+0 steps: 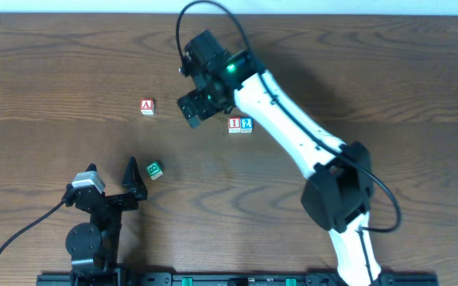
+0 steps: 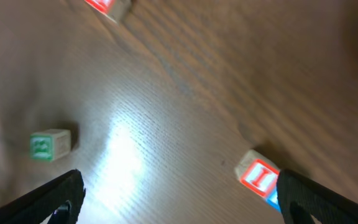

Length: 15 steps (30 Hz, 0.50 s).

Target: Spell out Ai2

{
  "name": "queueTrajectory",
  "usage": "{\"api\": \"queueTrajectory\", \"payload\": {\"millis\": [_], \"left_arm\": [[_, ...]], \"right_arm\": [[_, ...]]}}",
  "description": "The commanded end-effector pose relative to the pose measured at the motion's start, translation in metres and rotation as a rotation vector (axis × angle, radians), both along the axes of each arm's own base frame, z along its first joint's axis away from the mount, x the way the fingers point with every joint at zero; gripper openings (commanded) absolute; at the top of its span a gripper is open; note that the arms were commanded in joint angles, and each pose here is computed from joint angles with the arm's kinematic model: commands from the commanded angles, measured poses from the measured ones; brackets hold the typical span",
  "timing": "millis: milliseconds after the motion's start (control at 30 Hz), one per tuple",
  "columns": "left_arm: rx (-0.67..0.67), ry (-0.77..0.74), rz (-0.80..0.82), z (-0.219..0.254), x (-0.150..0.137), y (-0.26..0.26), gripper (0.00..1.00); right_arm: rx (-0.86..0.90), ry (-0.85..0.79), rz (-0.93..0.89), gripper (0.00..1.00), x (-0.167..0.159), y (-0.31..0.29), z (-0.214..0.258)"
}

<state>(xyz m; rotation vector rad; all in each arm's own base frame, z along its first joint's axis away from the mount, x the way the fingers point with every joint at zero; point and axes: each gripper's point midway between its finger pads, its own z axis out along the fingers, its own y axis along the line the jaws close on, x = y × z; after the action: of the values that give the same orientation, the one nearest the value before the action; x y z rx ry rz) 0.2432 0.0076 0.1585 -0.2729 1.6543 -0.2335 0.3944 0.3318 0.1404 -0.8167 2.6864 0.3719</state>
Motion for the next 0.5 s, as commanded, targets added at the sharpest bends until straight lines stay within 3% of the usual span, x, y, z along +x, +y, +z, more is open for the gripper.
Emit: {"api": "queueTrajectory", "payload": {"millis": [0, 233, 467], "left_arm": [[-0.01, 0.047, 0.013, -0.02, 0.001, 0.002, 0.95], [-0.009, 0.046, 0.017, -0.02, 0.001, 0.003, 0.95], [-0.007, 0.048, 0.037, -0.02, 0.0, 0.007, 0.95]], "right_arm": [[0.038, -0.13, 0.069, 0.99, 0.003, -0.021, 0.068], [-0.106, -0.139, -0.068, 0.99, -0.029, -0.104, 0.116], [-0.184, -0.037, -0.197, 0.99, -0.082, -0.16, 0.066]]}}
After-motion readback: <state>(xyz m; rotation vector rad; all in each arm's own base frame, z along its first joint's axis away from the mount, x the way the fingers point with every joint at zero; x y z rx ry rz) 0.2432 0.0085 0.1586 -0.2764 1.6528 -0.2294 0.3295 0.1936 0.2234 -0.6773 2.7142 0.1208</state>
